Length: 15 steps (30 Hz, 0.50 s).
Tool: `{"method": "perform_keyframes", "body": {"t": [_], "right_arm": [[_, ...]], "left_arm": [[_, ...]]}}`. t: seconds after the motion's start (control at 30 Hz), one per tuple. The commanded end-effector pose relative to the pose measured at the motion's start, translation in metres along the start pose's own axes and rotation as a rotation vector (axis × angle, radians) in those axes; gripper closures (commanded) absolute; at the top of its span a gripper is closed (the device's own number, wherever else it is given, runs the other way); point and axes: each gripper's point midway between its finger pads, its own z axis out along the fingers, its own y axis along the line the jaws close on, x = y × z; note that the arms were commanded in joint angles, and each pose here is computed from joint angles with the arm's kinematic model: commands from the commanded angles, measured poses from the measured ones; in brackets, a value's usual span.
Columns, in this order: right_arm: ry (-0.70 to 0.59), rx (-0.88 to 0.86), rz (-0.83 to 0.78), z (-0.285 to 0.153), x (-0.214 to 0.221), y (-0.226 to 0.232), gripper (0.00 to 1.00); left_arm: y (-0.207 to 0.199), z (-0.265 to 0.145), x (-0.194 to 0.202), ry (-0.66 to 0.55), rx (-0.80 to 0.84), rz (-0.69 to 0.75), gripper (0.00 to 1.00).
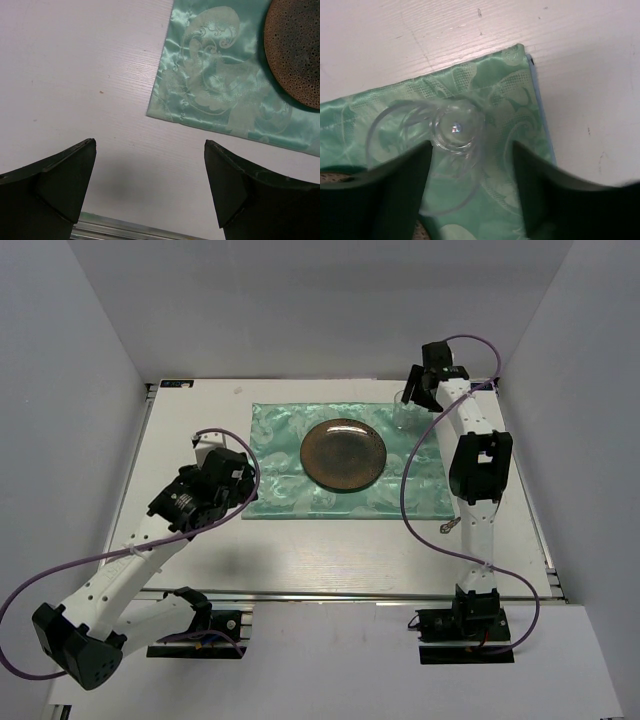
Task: Set the dinner table for one person
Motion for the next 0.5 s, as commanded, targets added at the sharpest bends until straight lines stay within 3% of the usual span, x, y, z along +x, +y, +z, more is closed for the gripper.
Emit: {"method": "perform_keyframes", "body": {"t": [0.0, 0.03, 0.17, 0.27, 0.3, 0.43, 0.47], "right_arm": [[-0.071, -0.033, -0.002, -0.019, -0.029, 0.005, 0.21], [-0.085, -0.032, 0.008, -0.028, -0.036, 0.003, 0.11], [-0.147, -0.047, 0.042, -0.067, -0.061, -0.002, 0.11], [-0.209, -0.044, 0.142, -0.127, -0.084, -0.032, 0.11], [-0.166, -0.017, 0.163, -0.113, -0.069, -0.044, 0.11], [-0.209, 0.053, 0.285, -0.172, -0.039, -0.101, 0.11], [-0.146, 0.086, 0.303, -0.158, 0.001, -0.119, 0.11]], "left_arm": [[0.0, 0.0, -0.001, -0.012, 0.012, 0.002, 0.02], [0.0, 0.0, -0.001, -0.013, 0.012, 0.001, 0.02], [0.001, -0.001, 0.001, -0.009, 0.016, -0.003, 0.02], [0.006, -0.002, 0.001, -0.01, -0.01, -0.023, 0.02], [0.008, -0.003, 0.0, -0.016, -0.025, -0.037, 0.02], [0.028, -0.01, -0.005, -0.061, -0.106, -0.099, 0.02], [0.032, -0.014, -0.009, -0.082, -0.114, -0.11, 0.02]]}}
